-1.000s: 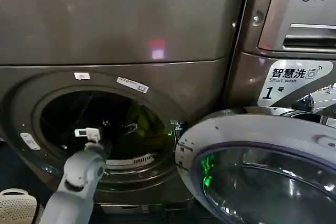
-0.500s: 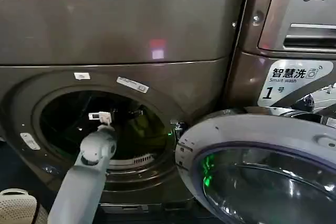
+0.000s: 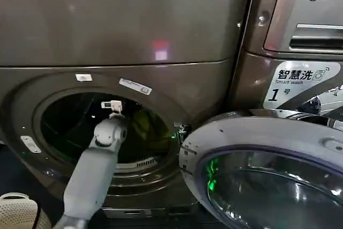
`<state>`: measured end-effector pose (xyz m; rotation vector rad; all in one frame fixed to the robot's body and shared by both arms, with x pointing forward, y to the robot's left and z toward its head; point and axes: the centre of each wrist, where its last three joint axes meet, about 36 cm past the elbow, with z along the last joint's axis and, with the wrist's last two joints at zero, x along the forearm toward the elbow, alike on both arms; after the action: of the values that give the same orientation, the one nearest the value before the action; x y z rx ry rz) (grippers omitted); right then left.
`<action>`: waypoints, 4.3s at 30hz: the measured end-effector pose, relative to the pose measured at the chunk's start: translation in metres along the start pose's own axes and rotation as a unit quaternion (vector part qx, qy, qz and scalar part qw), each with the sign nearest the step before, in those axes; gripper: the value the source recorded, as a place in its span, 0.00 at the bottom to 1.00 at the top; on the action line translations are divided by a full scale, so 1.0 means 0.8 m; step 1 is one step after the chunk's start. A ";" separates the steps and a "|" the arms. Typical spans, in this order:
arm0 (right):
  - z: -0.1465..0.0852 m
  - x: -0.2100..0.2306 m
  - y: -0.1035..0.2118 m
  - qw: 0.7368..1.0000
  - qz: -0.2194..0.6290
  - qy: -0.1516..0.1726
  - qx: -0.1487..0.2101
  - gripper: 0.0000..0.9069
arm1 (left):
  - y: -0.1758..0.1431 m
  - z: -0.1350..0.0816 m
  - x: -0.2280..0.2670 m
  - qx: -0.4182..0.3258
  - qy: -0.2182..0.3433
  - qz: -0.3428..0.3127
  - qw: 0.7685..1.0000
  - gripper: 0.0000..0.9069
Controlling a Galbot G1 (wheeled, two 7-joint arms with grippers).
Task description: Grasp the clothes from the dryer.
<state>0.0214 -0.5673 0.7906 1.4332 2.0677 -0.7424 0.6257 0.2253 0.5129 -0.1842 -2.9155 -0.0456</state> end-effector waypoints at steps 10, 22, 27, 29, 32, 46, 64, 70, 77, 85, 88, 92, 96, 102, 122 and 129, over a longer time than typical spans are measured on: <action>0.002 0.002 0.004 1.000 -0.005 0.001 -0.004 1.00 | 0.007 -0.019 -0.055 -0.016 0.011 0.007 1.000 1.00; 0.004 0.002 0.007 1.000 -0.009 0.002 -0.007 1.00 | 0.006 -0.039 -0.105 -0.041 0.040 0.029 0.998 1.00; 0.004 0.002 0.010 1.000 -0.013 0.002 -0.008 1.00 | 0.013 -0.040 -0.116 -0.061 0.058 0.051 0.995 1.00; 0.004 0.001 0.011 1.000 -0.014 0.001 -0.008 1.00 | 0.016 -0.039 -0.122 -0.072 0.065 0.064 0.993 1.00; 0.004 0.001 0.011 1.000 -0.014 0.001 -0.008 1.00 | 0.023 -0.039 -0.129 -0.089 0.074 0.085 0.990 1.00; 0.004 0.000 0.015 1.000 -0.020 0.001 -0.007 1.00 | 0.053 -0.027 -0.152 -0.172 0.126 0.210 0.954 1.00; 0.004 0.002 0.018 1.000 -0.025 0.002 -0.006 1.00 | 0.075 -0.035 -0.165 -0.293 0.198 0.364 0.862 1.00; 0.003 0.002 0.019 1.000 -0.027 0.001 -0.006 1.00 | 0.066 -0.044 -0.171 -0.342 0.228 0.400 0.819 1.00; 0.005 0.002 0.022 1.000 -0.029 0.002 -0.007 1.00 | 0.069 -0.054 -0.174 -0.399 0.270 0.418 0.770 1.00; 0.007 0.002 0.024 1.000 -0.031 0.003 -0.007 1.00 | 0.070 -0.062 -0.177 -0.450 0.310 0.424 0.722 1.00; 0.006 0.001 0.024 0.999 -0.031 0.002 -0.006 1.00 | 0.068 -0.058 -0.178 -0.468 0.325 0.426 0.703 1.00; 0.006 0.001 0.024 0.999 -0.032 0.001 -0.006 1.00 | 0.069 -0.054 -0.179 -0.482 0.342 0.427 0.684 1.00; 0.005 0.001 0.024 0.999 -0.032 0.001 -0.005 1.00 | 0.069 -0.051 -0.179 -0.490 0.354 0.429 0.671 1.00; 0.005 0.001 0.024 0.999 -0.033 0.001 -0.005 1.00 | 0.073 -0.044 -0.180 -0.498 0.370 0.427 0.658 0.98; 0.004 0.001 0.022 0.999 -0.034 -0.001 -0.004 1.00 | 0.075 -0.019 -0.181 -0.498 0.392 0.430 0.643 0.19; 0.004 0.001 0.021 0.999 -0.033 -0.001 -0.004 1.00 | 0.075 -0.015 -0.181 -0.498 0.396 0.430 0.640 0.11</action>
<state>0.0370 -0.5642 0.7850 1.3656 2.1227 -0.7601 0.7760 0.2669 0.4935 -1.2816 -1.3843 -1.1972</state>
